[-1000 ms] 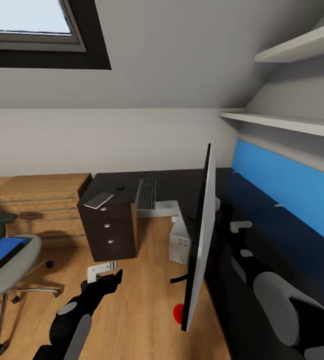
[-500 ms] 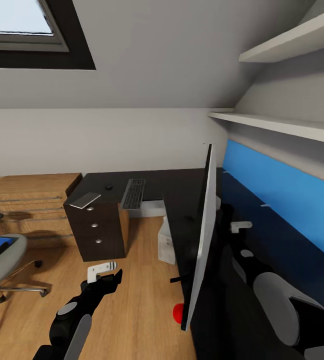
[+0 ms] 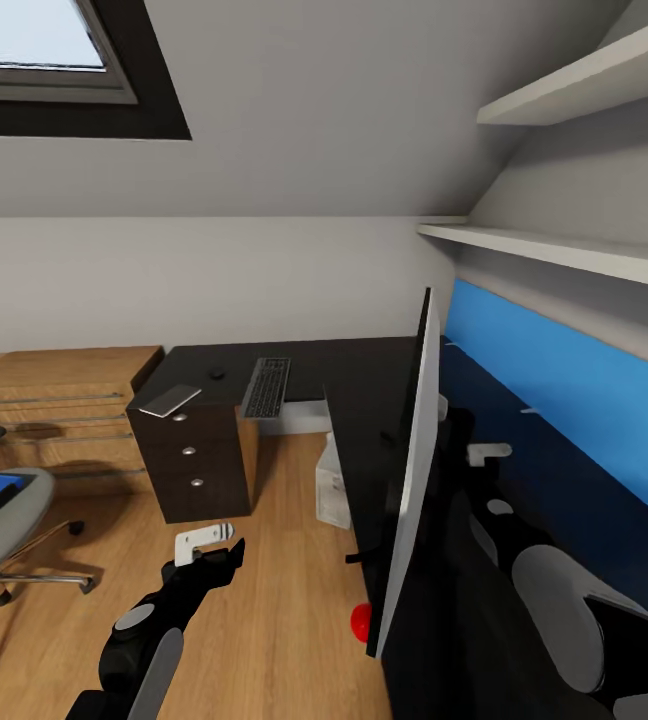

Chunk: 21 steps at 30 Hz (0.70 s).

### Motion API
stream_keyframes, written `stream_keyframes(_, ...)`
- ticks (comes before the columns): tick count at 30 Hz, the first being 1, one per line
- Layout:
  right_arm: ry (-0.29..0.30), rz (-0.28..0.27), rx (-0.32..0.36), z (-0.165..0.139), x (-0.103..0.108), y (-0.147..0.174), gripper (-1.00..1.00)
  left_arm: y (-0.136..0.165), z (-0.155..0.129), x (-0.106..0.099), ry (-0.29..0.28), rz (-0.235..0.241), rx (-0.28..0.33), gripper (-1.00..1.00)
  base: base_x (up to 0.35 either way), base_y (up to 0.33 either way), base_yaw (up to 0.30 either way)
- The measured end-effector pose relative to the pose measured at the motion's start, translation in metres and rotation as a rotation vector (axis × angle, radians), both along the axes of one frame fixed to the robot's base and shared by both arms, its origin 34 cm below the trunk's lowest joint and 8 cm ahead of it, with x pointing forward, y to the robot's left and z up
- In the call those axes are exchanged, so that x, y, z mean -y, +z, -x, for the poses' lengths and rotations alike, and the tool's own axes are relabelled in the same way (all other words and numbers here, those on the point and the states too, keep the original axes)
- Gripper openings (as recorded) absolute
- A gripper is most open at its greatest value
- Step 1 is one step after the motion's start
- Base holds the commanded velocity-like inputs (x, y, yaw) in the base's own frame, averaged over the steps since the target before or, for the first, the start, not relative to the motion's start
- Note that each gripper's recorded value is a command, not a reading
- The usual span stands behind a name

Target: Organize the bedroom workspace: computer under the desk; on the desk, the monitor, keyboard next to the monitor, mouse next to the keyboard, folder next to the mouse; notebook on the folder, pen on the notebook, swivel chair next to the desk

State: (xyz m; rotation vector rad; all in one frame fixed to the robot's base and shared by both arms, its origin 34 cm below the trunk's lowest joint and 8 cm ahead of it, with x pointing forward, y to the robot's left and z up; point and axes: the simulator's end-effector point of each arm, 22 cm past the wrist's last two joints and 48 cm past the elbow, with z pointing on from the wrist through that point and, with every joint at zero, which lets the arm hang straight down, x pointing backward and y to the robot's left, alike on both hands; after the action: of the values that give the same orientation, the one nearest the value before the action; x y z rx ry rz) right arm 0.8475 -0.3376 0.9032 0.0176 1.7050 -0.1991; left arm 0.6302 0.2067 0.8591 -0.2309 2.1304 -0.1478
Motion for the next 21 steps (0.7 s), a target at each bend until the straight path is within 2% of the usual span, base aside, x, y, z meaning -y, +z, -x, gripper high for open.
stream_keyframes(21, 0.005, 0.002, -0.003, -0.0011, -0.0019, 0.0001, -1.00, -0.0003, 0.0000, 0.0001, 0.000, 0.000, -0.001, 1.00, -0.109, -0.285, 0.000)
